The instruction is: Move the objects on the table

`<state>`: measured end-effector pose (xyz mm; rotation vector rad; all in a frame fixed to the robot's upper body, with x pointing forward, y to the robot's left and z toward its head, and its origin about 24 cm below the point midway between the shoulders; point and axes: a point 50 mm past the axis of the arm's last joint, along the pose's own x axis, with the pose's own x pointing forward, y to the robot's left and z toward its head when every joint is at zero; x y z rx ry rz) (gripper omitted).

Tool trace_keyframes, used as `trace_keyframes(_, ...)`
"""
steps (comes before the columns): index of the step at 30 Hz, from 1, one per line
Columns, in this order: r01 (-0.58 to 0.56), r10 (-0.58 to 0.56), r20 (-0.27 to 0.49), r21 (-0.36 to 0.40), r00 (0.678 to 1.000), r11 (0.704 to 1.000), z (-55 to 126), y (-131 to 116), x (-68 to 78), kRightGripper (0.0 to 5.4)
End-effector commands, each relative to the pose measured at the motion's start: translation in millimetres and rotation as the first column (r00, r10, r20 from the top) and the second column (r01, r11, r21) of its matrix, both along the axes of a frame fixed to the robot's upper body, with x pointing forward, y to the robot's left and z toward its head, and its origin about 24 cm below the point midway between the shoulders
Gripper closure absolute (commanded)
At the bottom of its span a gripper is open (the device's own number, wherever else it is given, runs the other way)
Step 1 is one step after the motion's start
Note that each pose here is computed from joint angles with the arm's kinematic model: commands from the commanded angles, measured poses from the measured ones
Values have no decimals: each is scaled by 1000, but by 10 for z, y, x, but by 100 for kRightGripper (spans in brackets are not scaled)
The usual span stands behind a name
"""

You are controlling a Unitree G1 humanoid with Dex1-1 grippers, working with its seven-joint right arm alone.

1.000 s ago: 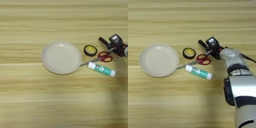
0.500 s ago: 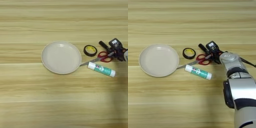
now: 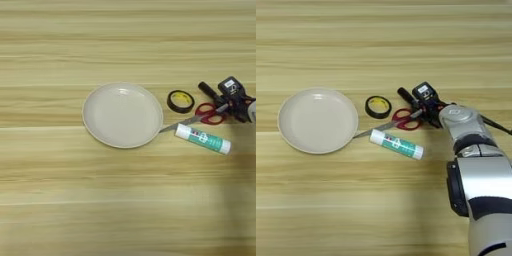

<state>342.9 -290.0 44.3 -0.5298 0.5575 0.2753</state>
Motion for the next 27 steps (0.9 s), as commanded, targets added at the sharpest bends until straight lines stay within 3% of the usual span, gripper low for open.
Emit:
trace_keyframes(1, 8, -4, 109, -30, 994, 1000, 345, -57, 154, 447)
trace_keyframes(10, -9, 11, 124, -23, 992, 1000, 391, -35, 180, 447)
trace_keyframes(12, -14, 16, 126, -22, 992, 1000, 398, -31, 183, 406)
trace_keyframes(22, -38, 37, 137, 3, 990, 999, 435, -7, 199, 310)
trace_keyframes(27, -70, 60, 176, 50, 983, 996, 514, 36, 234, 252)
